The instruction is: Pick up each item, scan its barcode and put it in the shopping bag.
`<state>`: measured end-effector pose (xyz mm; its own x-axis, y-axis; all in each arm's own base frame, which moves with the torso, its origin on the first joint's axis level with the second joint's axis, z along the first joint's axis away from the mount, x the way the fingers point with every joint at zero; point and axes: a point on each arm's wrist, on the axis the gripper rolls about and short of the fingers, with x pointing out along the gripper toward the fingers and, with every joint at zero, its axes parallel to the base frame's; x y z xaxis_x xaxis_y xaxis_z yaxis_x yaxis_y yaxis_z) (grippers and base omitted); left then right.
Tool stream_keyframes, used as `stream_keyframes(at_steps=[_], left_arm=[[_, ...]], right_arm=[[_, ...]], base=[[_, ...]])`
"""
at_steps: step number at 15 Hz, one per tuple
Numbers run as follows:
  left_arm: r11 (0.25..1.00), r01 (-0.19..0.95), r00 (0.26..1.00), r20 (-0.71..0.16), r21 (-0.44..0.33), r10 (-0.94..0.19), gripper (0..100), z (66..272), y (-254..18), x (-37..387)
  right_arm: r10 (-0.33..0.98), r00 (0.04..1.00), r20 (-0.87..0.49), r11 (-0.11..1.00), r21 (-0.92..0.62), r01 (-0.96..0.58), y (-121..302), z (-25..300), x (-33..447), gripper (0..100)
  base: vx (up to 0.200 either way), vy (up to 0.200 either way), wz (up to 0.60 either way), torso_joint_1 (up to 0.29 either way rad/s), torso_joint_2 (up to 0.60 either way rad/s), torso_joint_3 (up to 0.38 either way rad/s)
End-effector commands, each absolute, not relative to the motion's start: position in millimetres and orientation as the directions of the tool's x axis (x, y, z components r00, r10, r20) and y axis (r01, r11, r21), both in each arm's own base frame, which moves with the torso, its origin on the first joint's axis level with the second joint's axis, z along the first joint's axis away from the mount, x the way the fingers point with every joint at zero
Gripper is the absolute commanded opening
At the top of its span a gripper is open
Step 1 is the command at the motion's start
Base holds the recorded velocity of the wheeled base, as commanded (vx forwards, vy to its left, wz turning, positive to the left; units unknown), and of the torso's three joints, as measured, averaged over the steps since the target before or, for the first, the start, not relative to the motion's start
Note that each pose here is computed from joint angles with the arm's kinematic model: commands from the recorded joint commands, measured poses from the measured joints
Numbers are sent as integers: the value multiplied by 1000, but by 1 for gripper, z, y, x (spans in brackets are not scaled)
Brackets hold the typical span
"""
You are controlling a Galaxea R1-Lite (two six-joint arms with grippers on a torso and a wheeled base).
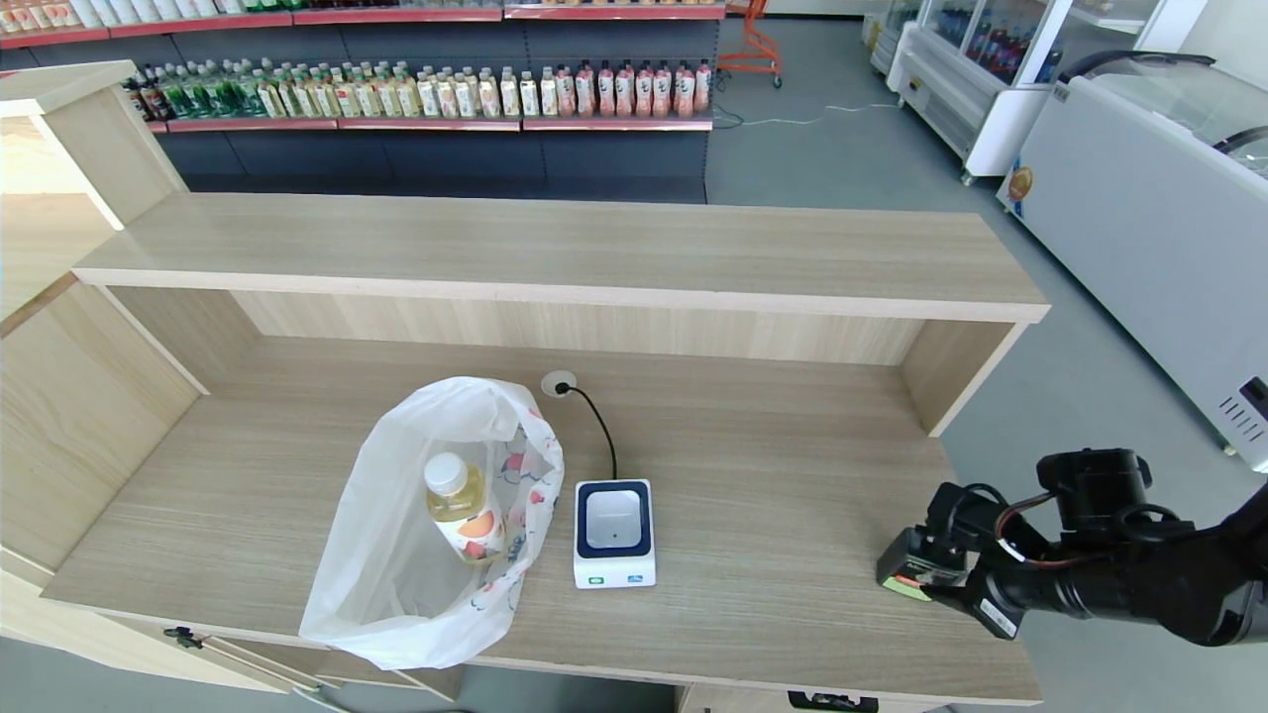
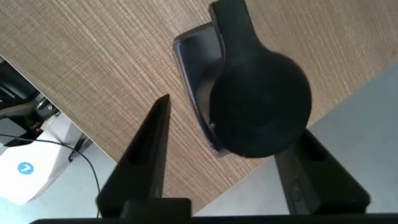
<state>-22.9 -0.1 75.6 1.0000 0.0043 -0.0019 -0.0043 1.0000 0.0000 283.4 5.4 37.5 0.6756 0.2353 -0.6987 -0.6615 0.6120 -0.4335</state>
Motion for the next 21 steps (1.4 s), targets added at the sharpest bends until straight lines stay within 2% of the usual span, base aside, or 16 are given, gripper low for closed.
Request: stream_keyframes(at_steps=[1, 5, 8, 11, 12, 13, 15, 17, 18, 19, 21], left_arm=[[1000, -5, 1000, -2, 0, 5, 100, 76, 0, -23], [1000, -5, 1000, -2, 0, 5, 100, 76, 0, -23], [1000, -5, 1000, -2, 0, 5, 100, 76, 0, -23], [1000, -5, 1000, -2, 0, 5, 100, 76, 0, -23], [1000, -5, 1000, -2, 0, 5, 100, 76, 0, -23], [1000, -5, 1000, -2, 0, 5, 100, 76, 0, -23], [1000, -5, 1000, -2, 0, 5, 100, 76, 0, -23], [1000, -5, 1000, -2, 0, 5, 100, 76, 0, -23], [1000, -5, 1000, -2, 0, 5, 100, 76, 0, -23], [1000, -5, 1000, -2, 0, 5, 100, 76, 0, -23], [1000, -5, 1000, -2, 0, 5, 100, 76, 0, -23]], right_arm=[[239, 666, -707, 609, -425, -670, 7, 33, 285, 0], [273, 673, -687, 603, -423, -676, 7, 39, 284, 0], [277, 781, -560, 642, -497, -584, -2, 80, 273, 0], [284, 857, -430, 649, -572, -502, -11, 112, 230, 0], [319, 874, -368, 595, -639, -487, -10, 121, 223, 0], [400, 862, -310, 480, -730, -485, -8, 130, 220, 0], [605, 752, -264, 193, -867, -459, -3, 130, 220, 0], [778, 582, -238, -92, -959, -270, 11, 129, 217, 0], [829, 519, -208, -187, -978, -94, 17, 133, 217, 0], [848, 492, -197, -235, -972, 17, 19, 135, 217, 0], [922, 340, -188, -276, -933, 231, 42, 130, 215, 0]], base=[[0, 0, 0, 0, 0, 0], [0, 0, 0, 0, 0, 0], [0, 0, 0, 0, 0, 0], [0, 0, 0, 0, 0, 0], [0, 0, 0, 0, 0, 0], [0, 0, 0, 0, 0, 0], [0, 0, 0, 0, 0, 0], [0, 0, 0, 0, 0, 0], [0, 0, 0, 0, 0, 0], [0, 0, 0, 0, 0, 0], [0, 0, 0, 0, 0, 0]])
